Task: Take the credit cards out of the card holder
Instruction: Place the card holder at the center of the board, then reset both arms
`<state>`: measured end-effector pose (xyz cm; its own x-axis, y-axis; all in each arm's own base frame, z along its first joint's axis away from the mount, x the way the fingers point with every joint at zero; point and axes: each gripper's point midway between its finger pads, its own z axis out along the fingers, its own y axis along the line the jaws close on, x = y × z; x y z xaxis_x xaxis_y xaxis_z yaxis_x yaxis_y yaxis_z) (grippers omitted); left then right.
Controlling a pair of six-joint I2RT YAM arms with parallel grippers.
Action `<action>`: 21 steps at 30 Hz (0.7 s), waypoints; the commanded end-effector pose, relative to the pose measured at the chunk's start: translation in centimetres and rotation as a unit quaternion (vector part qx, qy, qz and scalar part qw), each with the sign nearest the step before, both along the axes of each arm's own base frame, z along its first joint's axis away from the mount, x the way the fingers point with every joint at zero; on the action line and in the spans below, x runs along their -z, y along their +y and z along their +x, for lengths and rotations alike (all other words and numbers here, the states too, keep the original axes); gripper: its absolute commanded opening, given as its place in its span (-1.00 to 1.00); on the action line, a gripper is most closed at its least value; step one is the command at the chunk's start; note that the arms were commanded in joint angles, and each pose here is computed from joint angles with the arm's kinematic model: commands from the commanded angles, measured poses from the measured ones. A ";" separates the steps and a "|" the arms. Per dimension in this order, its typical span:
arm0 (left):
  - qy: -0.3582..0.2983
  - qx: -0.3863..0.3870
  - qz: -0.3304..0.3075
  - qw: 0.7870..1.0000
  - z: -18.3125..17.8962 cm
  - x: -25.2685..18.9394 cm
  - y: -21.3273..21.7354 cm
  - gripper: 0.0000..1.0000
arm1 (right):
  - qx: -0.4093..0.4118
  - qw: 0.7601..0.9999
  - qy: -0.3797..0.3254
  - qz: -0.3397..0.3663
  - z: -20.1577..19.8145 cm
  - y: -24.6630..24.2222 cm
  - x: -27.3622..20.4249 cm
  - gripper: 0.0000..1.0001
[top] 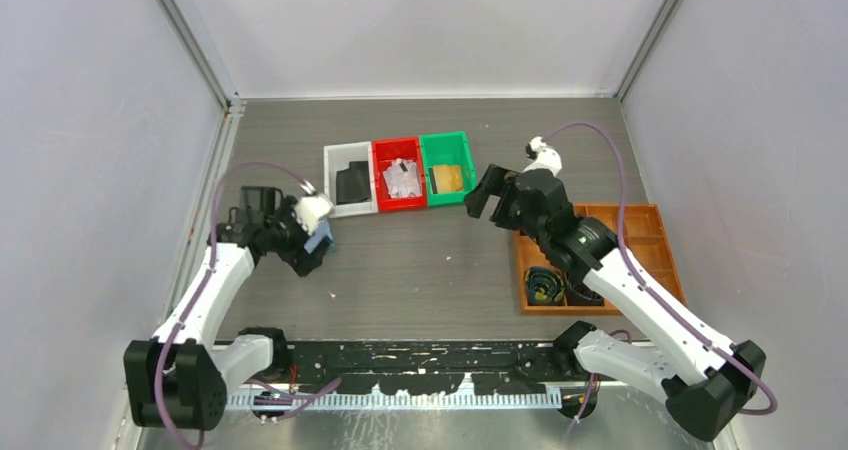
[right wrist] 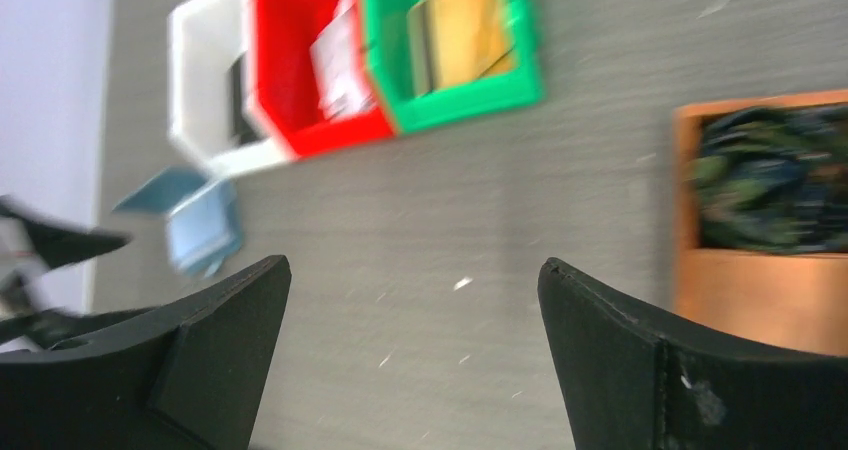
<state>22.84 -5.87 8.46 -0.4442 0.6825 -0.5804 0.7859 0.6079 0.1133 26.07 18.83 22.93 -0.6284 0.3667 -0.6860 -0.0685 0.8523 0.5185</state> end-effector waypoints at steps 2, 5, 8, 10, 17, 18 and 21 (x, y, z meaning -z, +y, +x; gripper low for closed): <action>-0.028 -0.246 -0.117 0.962 6.0 -2.9 5.1 0.99 | 0.238 0.947 -0.140 -0.165 3.0 -11.5 -1.3 0.99; -0.044 -0.321 -0.154 0.933 7.9 -2.8 7.5 0.99 | 0.303 0.908 -0.196 -0.212 2.9 -15.1 -1.3 0.99; -0.053 -0.358 -0.173 0.916 8.9 -1.7 7.9 0.98 | 0.357 0.869 -0.216 -0.267 2.5 -18.2 -0.4 0.99; -0.078 -0.377 -0.188 0.904 9.6 -0.7 8.1 0.99 | 0.378 0.853 -0.200 -0.298 2.5 -20.2 1.0 0.99; -0.204 -0.407 -0.213 0.864 10.7 -0.3 9.7 0.95 | 0.491 0.811 -0.158 -0.277 2.6 -27.4 5.6 0.99; -0.214 -0.419 -0.219 0.855 11.0 -0.5 10.0 0.95 | 0.510 0.802 -0.159 -0.268 2.7 -28.1 5.9 0.99; -0.250 -0.436 -0.254 0.827 11.9 -1.5 10.4 0.96 | 0.501 0.811 -0.180 -0.241 4.1 -27.9 7.3 0.99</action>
<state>30.42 2.69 4.09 -0.5498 -0.1070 -0.8284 0.0237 0.9894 -0.1435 28.09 -8.96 14.85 -0.1000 0.1513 -0.9834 0.7359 0.6765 0.0292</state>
